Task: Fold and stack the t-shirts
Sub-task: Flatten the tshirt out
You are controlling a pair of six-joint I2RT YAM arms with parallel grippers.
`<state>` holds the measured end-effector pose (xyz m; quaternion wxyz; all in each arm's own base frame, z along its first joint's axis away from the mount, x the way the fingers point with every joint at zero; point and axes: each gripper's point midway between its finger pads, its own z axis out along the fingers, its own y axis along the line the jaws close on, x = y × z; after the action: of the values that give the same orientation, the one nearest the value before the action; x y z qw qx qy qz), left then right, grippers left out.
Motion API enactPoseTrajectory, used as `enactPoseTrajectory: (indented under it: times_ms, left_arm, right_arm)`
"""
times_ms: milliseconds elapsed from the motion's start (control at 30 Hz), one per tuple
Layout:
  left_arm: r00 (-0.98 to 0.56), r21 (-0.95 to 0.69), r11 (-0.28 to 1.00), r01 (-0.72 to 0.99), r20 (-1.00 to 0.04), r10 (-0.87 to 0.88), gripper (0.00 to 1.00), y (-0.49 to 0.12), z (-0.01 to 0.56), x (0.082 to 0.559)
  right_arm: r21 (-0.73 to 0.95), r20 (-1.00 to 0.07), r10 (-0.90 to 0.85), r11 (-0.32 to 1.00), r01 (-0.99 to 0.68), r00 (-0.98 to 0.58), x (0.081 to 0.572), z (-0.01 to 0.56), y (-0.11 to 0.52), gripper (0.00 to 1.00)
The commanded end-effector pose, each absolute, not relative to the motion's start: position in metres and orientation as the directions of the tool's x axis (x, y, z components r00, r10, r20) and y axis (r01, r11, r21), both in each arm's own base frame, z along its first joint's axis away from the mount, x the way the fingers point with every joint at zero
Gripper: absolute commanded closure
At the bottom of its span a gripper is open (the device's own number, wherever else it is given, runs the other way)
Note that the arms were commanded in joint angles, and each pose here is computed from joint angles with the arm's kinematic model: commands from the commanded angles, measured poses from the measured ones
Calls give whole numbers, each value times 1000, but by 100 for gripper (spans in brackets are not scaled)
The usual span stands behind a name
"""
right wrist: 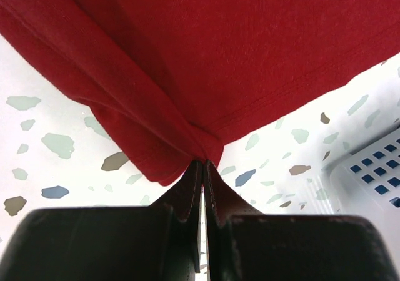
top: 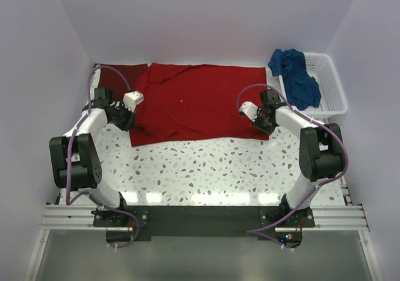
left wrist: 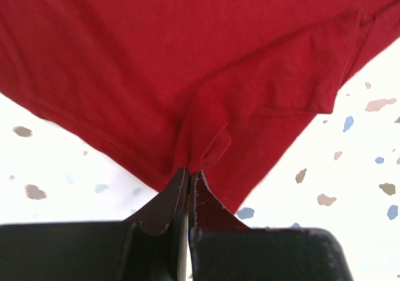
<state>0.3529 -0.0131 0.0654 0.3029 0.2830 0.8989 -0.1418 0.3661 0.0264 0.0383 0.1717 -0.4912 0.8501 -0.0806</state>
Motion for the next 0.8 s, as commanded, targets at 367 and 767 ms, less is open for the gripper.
enactPoseTrajectory:
  times_ms: [367,767]
  left_arm:
    - [-457,21,573,819,-581,674,100,-19,118,287]
    - [-304,14,343,939,-426,852,100,-14,97,161]
  right_arm:
    - [-283,-188,-907,417,-864,-376,309,79,18,100]
    - [-230,-84,-953,304,-924,-292,222,78,-4,100]
